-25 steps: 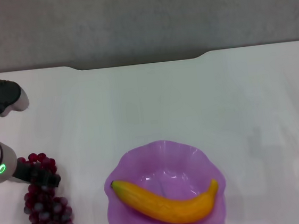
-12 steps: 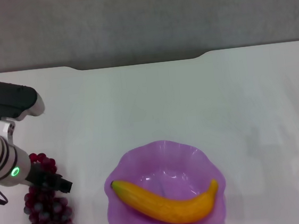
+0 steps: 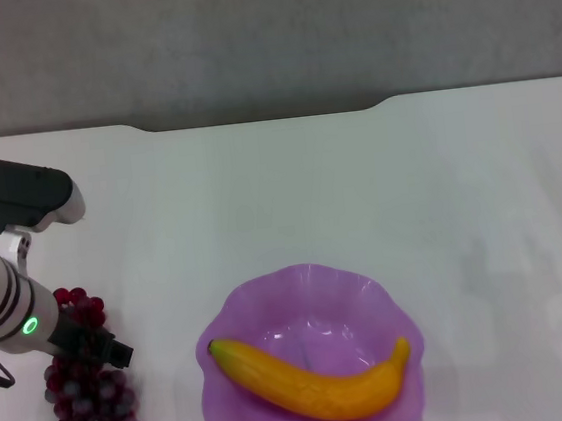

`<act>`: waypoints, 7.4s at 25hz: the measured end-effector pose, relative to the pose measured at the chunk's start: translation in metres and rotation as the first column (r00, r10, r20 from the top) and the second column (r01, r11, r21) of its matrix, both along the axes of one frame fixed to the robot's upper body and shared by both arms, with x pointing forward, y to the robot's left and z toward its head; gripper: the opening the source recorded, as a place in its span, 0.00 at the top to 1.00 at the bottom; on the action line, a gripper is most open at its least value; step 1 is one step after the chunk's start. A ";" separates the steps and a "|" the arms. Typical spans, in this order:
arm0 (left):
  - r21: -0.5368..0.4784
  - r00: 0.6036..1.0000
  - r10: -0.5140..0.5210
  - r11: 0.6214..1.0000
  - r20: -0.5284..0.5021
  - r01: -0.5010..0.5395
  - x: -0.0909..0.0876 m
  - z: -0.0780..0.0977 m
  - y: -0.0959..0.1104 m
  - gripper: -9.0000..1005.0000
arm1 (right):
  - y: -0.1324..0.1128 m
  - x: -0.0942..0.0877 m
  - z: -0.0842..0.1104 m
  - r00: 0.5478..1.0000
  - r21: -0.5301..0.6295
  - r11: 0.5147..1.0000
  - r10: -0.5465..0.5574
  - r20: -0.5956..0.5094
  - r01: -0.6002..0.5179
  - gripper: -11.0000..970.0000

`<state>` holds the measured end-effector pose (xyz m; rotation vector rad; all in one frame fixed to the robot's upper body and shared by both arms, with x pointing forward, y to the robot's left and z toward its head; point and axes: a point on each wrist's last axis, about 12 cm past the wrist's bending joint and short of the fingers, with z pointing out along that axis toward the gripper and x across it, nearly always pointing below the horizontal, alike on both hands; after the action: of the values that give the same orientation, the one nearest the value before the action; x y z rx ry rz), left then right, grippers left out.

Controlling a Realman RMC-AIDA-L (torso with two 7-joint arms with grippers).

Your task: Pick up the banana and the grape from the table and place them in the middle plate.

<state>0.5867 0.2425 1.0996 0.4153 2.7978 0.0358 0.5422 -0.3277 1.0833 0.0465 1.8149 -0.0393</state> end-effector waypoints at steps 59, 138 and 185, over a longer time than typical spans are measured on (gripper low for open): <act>0.031 0.889 -0.136 0.990 0.438 0.136 -0.031 0.115 0.000 0.81 | 0.003 -0.001 -0.002 1.000 0.000 1.000 0.010 -0.007 -0.010 0.30; -0.014 0.648 -0.552 0.755 0.526 0.655 -0.041 -0.008 -0.098 0.80 | 0.013 0.001 -0.001 0.999 0.000 0.999 0.043 -0.007 -0.043 0.30; 0.147 0.427 -0.409 0.838 0.807 0.525 -0.048 0.060 -0.065 0.15 | 0.018 0.004 0.007 0.998 -0.002 0.998 0.058 0.020 -0.058 0.30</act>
<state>0.5386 0.1774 1.1595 0.8782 1.6567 -0.0653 0.5458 -0.3100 1.0899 -0.0066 1.7958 0.0014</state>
